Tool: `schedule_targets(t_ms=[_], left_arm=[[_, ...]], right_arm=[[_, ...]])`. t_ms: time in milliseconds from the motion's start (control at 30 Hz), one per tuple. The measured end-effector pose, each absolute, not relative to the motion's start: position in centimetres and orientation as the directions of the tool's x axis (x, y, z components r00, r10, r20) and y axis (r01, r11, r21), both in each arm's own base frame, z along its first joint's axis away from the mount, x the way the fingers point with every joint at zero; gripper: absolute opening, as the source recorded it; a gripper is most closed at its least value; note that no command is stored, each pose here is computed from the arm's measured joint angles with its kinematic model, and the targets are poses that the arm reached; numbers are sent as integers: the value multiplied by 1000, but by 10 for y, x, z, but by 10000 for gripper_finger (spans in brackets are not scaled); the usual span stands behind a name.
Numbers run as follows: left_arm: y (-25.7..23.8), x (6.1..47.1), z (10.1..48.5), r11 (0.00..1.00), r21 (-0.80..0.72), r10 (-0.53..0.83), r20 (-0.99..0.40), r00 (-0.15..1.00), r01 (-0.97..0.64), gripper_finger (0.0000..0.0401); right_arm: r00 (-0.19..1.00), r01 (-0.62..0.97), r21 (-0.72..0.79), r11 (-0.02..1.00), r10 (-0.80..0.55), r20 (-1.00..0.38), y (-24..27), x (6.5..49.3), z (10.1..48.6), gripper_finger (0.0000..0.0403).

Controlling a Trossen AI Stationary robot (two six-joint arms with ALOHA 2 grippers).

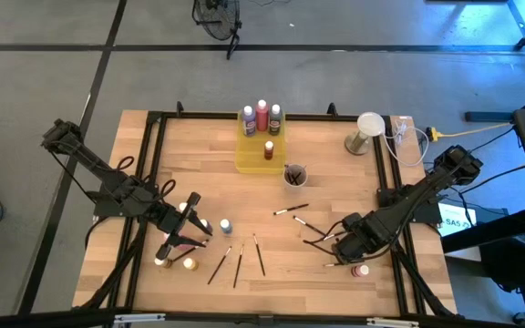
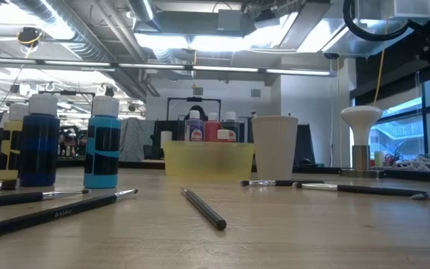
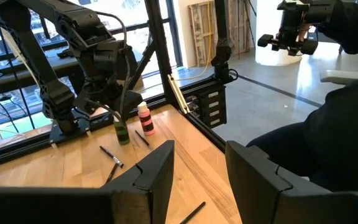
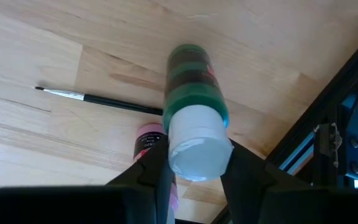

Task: Pick & Place Paint Supplies
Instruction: Put the small green paint bottle into the yellow bin

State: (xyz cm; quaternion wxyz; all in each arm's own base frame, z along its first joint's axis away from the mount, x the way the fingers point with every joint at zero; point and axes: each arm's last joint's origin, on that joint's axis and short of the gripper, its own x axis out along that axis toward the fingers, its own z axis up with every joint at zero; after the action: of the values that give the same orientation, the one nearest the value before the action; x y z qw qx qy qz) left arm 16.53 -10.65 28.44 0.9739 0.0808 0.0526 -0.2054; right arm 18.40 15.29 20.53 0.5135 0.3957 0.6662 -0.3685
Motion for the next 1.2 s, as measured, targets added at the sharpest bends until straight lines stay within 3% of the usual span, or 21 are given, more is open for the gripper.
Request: schedule_targets(t_ms=[1200], left_arm=[[-107, 165, 284, 903, 136, -392, -137, 910, 409, 141]], right_arm=[[-185, 901, -88, 424, 191, -964, 147, 189, 205, 119]])
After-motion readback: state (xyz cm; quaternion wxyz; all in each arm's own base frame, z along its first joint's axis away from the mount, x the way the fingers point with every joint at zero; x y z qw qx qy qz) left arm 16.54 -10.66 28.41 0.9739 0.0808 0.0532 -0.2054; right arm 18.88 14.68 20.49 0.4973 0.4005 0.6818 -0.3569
